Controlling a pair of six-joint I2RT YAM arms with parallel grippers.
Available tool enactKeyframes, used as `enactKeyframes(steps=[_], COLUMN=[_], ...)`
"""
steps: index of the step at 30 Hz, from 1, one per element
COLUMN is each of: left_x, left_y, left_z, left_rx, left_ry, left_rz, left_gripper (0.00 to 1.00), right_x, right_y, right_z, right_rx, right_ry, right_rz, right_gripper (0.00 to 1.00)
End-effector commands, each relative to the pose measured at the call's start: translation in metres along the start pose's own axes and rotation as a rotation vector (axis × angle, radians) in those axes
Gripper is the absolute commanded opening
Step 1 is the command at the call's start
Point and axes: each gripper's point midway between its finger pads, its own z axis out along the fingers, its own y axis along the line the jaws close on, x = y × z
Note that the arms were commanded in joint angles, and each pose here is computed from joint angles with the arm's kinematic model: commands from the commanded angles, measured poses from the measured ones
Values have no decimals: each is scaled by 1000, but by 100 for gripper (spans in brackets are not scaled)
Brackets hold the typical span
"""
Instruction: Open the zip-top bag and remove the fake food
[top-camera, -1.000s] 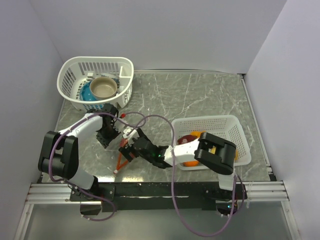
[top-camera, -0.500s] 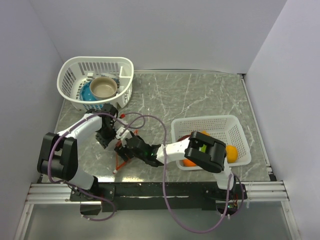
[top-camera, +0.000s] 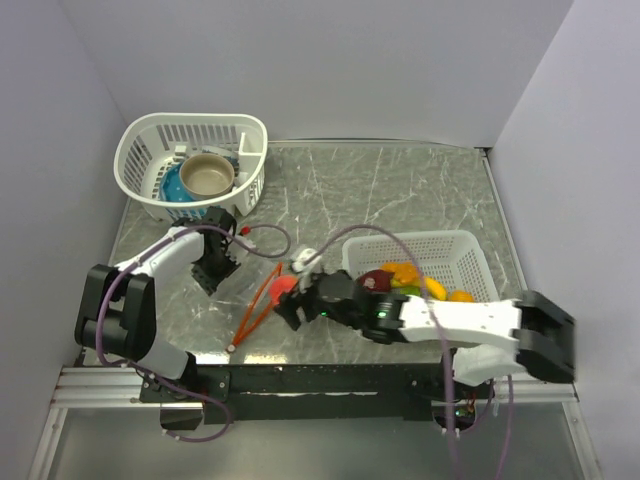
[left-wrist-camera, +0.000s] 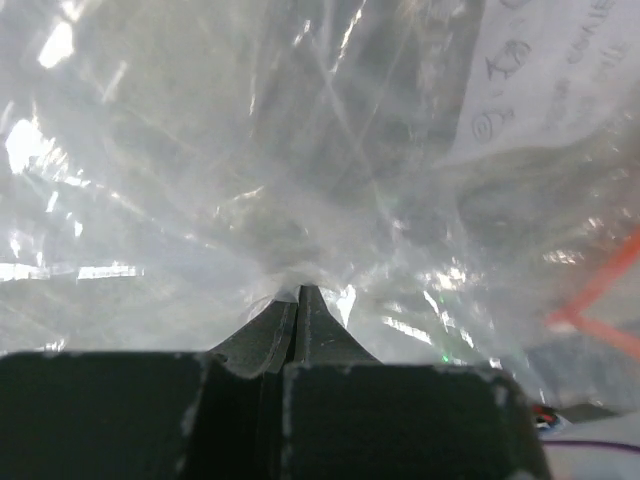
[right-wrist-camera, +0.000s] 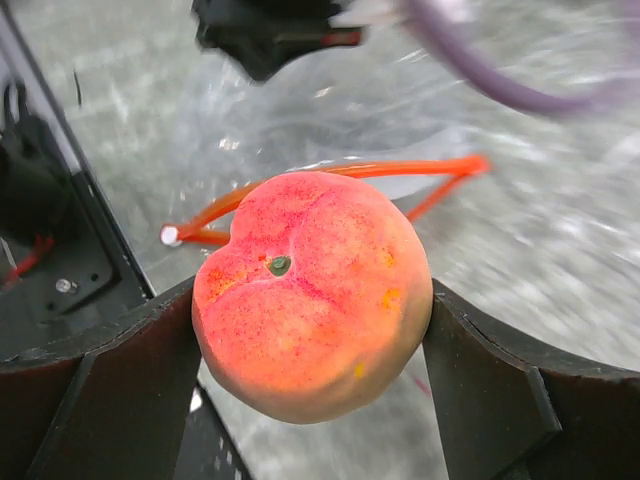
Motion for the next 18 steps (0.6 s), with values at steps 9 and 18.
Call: enactKeyframes(steps=[9,18], left_x=[-130,-136], left_y=[-48,-49], left_z=[-126,-168], left_rx=[183,171], left_ry=[-489,-611], left_rz=[38,45], left_gripper=[73,99], right_x=[32,58], right_y=[-179,-190], right_z=[-131,-138], right_rx=[813,908], right_ry=[-89,45], right_rz=[393,472], right_gripper=[49,100])
